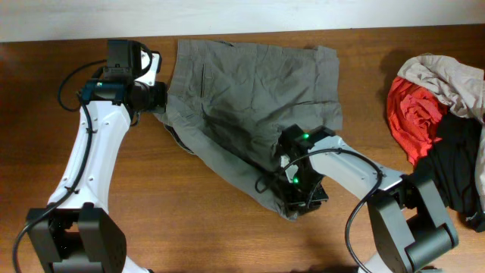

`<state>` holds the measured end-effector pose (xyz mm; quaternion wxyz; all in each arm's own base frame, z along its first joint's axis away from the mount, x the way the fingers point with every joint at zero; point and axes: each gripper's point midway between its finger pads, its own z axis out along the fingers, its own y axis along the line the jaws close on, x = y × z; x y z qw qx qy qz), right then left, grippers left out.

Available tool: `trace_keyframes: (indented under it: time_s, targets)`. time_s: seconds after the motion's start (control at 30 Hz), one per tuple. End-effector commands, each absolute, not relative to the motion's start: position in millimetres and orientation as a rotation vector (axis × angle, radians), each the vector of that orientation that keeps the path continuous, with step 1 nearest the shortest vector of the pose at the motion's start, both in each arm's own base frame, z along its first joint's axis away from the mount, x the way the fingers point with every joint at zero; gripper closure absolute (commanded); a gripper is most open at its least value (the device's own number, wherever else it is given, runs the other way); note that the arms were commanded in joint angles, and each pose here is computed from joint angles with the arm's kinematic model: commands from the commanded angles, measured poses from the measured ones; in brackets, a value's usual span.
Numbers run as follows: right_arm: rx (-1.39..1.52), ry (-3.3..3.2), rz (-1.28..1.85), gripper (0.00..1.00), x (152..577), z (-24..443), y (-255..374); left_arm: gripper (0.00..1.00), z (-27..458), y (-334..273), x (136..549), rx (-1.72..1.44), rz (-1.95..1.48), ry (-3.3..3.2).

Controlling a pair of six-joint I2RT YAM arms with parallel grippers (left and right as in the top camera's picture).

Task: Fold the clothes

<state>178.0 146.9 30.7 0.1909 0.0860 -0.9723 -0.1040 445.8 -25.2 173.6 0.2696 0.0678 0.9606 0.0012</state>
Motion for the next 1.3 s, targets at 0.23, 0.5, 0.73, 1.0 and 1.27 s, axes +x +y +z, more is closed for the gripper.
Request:
trace_keyframes:
  time_s: [0.23,0.5,0.73,1.0,1.27]
  targets:
    - [-0.011,-3.052,-0.252,0.48,265,16,99,0.99,173,-20,441,0.186,0.027,2.608]
    - [-0.211,-3.264,-0.441,0.48,334,25,73,0.99,169,-20,435,0.188,0.026,2.636]
    - [-0.086,-3.164,-0.663,0.46,326,53,86,0.99,167,-20,431,0.189,0.025,2.656]
    - [0.035,-3.031,-0.631,0.43,288,73,86,0.99,167,-20,431,0.189,0.025,2.656]
    - [0.113,-2.930,-0.594,0.39,254,56,97,0.99,167,-20,431,0.189,0.025,2.655]
